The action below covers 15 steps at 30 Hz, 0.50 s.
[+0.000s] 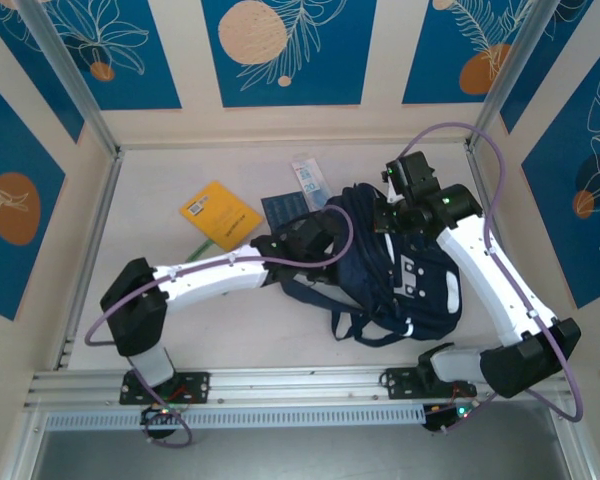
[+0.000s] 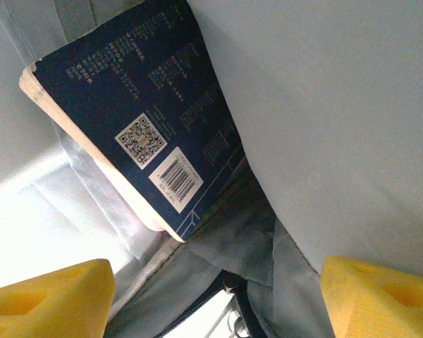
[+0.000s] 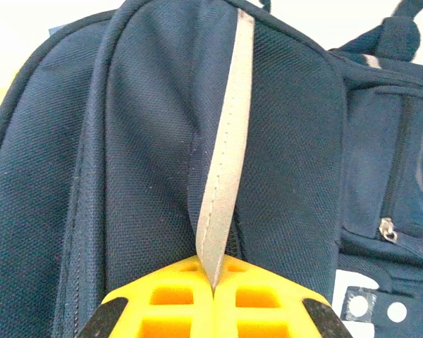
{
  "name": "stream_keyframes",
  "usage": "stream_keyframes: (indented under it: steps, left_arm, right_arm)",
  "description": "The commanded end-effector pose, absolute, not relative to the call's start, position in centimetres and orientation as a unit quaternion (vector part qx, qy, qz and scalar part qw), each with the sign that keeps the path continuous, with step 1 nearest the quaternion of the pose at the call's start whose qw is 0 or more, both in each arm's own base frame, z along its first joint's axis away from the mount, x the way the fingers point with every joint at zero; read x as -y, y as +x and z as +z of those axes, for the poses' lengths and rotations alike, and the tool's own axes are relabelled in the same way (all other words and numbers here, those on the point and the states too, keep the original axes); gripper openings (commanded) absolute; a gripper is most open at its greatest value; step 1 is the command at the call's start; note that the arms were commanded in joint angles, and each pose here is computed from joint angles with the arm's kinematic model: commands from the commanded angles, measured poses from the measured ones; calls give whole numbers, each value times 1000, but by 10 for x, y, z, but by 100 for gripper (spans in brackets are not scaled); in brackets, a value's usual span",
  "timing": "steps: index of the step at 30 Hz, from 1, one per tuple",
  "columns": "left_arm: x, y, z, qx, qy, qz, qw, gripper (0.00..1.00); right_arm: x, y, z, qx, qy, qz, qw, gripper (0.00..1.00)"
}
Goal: Pack books, pencil case, and school supplies into a backpack
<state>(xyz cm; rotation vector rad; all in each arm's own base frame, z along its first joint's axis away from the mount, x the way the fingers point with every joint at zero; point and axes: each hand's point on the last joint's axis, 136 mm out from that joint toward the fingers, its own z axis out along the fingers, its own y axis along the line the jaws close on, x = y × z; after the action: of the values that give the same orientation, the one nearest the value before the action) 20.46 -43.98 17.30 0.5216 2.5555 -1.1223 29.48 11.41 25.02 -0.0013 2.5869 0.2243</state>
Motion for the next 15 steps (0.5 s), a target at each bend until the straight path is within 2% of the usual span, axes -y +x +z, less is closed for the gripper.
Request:
stream_keyframes:
  steps: [1,6,11,15]
  left_arm:
    - [445,186,175,-883,224,-387,140,80]
    - [404,207,144,-908,161,-367,125,82]
    - [385,222,133,-904,115,-397,107,83]
    - [383,229,124,-904,96,-407,90,83]
  right_arm:
    - [-101,325,278,-932,39,60,356,0]
    - [-105,305,271,-920,47,137,365,0]
    - [-116,285,280,-871,26,282,402,0]
    - [-109,283,265,-875,46,301,376,0]
